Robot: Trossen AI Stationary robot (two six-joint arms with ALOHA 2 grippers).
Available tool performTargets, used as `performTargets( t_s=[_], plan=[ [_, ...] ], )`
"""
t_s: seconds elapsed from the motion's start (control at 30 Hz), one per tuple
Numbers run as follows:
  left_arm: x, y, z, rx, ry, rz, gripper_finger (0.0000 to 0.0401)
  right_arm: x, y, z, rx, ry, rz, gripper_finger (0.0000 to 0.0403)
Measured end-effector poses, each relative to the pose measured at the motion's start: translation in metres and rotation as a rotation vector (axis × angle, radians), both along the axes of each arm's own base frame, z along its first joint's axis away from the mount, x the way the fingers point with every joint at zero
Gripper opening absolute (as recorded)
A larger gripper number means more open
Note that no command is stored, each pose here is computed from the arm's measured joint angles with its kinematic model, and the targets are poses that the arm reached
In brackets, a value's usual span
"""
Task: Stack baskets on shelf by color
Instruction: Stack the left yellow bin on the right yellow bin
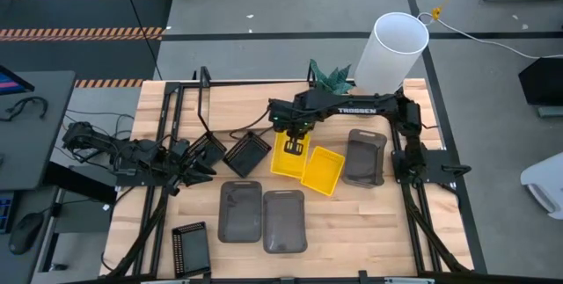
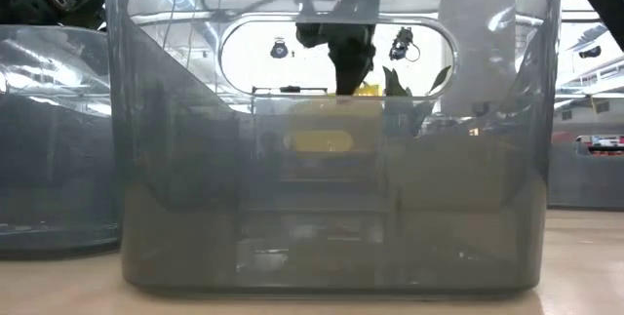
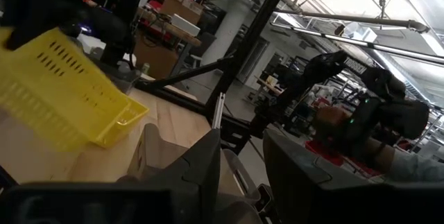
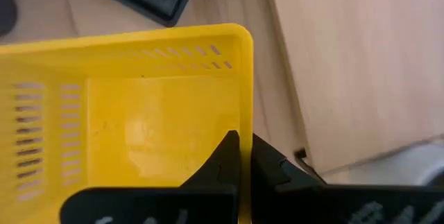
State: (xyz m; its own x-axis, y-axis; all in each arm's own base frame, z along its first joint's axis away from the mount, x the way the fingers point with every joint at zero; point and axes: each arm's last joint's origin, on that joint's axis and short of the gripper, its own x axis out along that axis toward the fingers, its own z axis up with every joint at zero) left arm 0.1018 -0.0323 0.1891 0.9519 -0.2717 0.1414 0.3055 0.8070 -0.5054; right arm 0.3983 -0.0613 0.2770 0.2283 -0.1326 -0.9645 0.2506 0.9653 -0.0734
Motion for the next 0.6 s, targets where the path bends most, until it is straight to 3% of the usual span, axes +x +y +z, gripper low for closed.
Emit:
performTargets(
  t_s=[0.17, 0.37, 0.6],
  plan=[
    [0.0, 0.0, 0.0, 0.0, 0.0, 0.0, 0.0117, -0.021, 0.011, 0.024, -0.002, 0.028, -0.042, 0.0008],
    [0.0, 0.0, 0.0, 0.0, 0.0, 0.0, 0.0117, -0.045, 0.033, 0.059, -0.031, -0.038, -0.069, 0.0008],
    [0.0, 0.0, 0.0, 0.0, 0.0, 0.0, 0.0117, -0.078, 0.054, 0.063, -0.057, -0.055, -0.133, 0.0008]
  ],
)
